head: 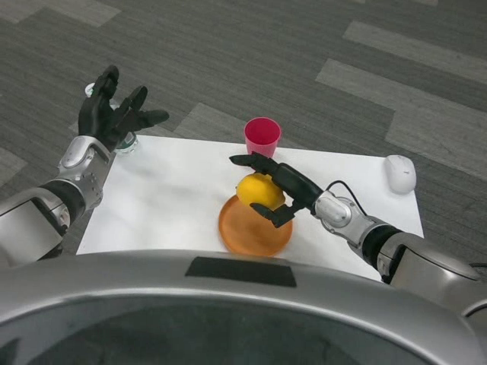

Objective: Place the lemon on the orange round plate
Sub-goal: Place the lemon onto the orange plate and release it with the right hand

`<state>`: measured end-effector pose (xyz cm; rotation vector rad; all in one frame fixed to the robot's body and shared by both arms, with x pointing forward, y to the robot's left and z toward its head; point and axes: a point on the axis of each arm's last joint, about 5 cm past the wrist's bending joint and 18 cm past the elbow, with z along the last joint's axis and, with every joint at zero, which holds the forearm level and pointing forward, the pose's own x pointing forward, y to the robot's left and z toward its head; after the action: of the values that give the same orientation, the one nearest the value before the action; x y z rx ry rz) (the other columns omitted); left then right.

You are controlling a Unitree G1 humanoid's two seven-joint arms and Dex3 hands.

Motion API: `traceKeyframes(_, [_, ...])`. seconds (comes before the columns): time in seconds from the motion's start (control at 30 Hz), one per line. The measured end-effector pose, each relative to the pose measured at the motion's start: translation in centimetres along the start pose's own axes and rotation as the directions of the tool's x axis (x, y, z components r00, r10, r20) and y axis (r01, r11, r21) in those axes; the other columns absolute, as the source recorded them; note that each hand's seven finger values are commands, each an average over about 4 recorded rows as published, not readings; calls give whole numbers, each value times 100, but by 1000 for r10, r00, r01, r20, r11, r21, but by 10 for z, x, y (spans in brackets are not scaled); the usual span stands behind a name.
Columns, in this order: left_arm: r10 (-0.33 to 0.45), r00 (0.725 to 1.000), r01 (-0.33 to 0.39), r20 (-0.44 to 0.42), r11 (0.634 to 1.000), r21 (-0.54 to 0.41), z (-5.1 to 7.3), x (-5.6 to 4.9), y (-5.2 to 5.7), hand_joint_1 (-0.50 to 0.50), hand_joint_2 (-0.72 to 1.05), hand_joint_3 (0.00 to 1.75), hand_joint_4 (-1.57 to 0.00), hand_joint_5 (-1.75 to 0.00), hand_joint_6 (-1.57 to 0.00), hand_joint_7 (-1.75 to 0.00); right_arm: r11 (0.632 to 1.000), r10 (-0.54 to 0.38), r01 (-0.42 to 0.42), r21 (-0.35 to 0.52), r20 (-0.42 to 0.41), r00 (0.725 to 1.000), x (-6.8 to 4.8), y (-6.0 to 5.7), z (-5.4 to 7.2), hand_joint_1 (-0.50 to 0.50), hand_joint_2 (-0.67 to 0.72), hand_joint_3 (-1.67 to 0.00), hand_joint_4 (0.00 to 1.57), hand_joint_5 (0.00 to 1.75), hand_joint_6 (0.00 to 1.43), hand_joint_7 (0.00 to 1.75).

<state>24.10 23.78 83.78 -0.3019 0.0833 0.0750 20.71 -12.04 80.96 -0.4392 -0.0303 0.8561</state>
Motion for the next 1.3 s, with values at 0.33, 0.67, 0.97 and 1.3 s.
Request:
traceKeyframes(0.33, [11, 1000, -12, 3, 1000, 18, 4, 0, 6, 50, 96, 9, -7, 0, 0, 0, 999, 52, -52, -3, -38, 998, 5, 7, 0, -38, -60, -129, 14, 145, 3, 42])
traceKeyframes(0.67, [15, 1000, -15, -3, 1000, 21, 4, -1, 7, 50, 96, 9, -7, 0, 0, 0, 996, 90, -90, 3, -80, 993, 5, 7, -3, -15, -11, -46, 0, 78, 0, 24])
traceKeyframes(0.97, [15, 1000, -15, -2, 1000, 21, 4, -1, 7, 50, 96, 9, -7, 0, 0, 0, 995, 97, -97, 3, -99, 990, 4, 6, -4, -15, 15, -24, 0, 48, 0, 19])
traceKeyframes(1.3, [16, 1000, -16, -3, 1000, 22, 4, -1, 8, 50, 96, 9, -7, 0, 0, 0, 998, 54, -53, 23, -93, 994, 5, 2, -3, -16, 15, -18, 0, 48, 0, 14])
